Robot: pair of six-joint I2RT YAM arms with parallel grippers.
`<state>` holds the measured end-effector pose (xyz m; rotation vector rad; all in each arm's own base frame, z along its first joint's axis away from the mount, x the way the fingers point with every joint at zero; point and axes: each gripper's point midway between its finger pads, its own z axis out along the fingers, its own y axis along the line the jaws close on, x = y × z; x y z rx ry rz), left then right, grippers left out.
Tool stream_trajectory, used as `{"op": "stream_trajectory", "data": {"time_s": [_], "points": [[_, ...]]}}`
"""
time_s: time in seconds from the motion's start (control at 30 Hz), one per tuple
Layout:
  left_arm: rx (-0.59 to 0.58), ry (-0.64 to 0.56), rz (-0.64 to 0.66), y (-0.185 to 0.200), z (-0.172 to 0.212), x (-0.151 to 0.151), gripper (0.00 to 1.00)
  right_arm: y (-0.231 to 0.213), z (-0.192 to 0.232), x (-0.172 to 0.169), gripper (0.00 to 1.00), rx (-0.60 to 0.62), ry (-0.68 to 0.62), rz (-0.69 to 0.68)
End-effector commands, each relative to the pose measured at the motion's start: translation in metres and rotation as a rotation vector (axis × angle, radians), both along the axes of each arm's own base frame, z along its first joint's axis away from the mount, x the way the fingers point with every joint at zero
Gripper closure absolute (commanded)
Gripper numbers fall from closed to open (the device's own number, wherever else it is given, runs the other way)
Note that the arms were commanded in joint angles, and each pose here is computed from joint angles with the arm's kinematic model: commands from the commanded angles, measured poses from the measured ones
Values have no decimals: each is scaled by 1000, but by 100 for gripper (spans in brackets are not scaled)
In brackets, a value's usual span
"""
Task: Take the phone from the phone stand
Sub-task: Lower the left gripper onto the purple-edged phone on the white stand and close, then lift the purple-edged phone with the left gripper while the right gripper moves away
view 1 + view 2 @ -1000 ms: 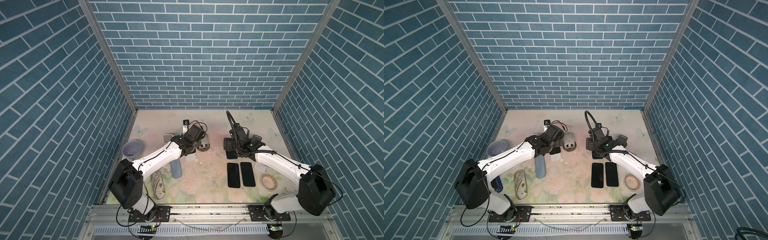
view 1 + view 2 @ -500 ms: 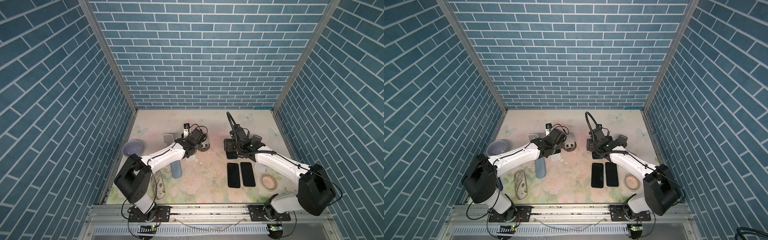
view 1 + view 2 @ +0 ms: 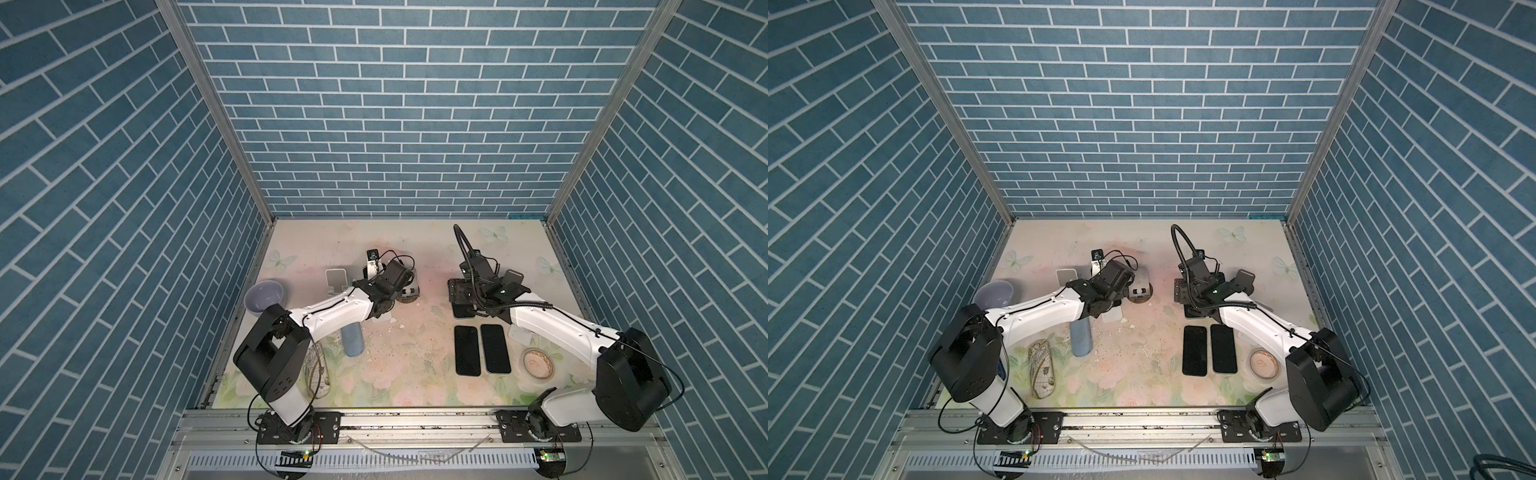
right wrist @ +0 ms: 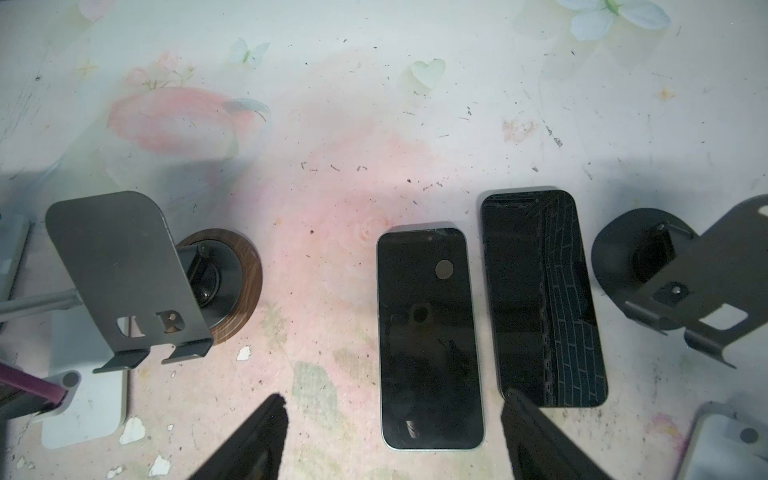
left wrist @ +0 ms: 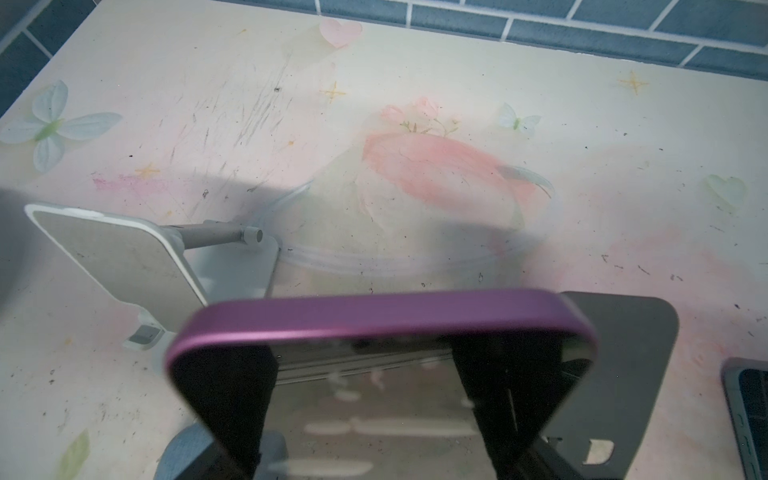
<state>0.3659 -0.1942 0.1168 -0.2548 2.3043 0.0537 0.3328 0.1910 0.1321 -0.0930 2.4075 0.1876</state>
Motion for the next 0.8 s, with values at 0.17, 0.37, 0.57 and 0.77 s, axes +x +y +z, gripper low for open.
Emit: {"op": "stream_trajectory", "data": {"time_s": [0.17, 0.37, 0.57, 0.77], "points": [[40, 4, 20, 6, -3, -2, 31, -3, 1, -4, 18, -1, -8, 19], [42, -8, 5, 6, 7, -2, 42, -3, 1, -4, 18, 3, -6, 20], [48, -29, -23, 6, 26, -2, 43, -1, 4, -4, 18, 11, -4, 25], [37, -43, -53, 4, 46, -5, 43, -1, 7, -3, 18, 7, -6, 25]]}}
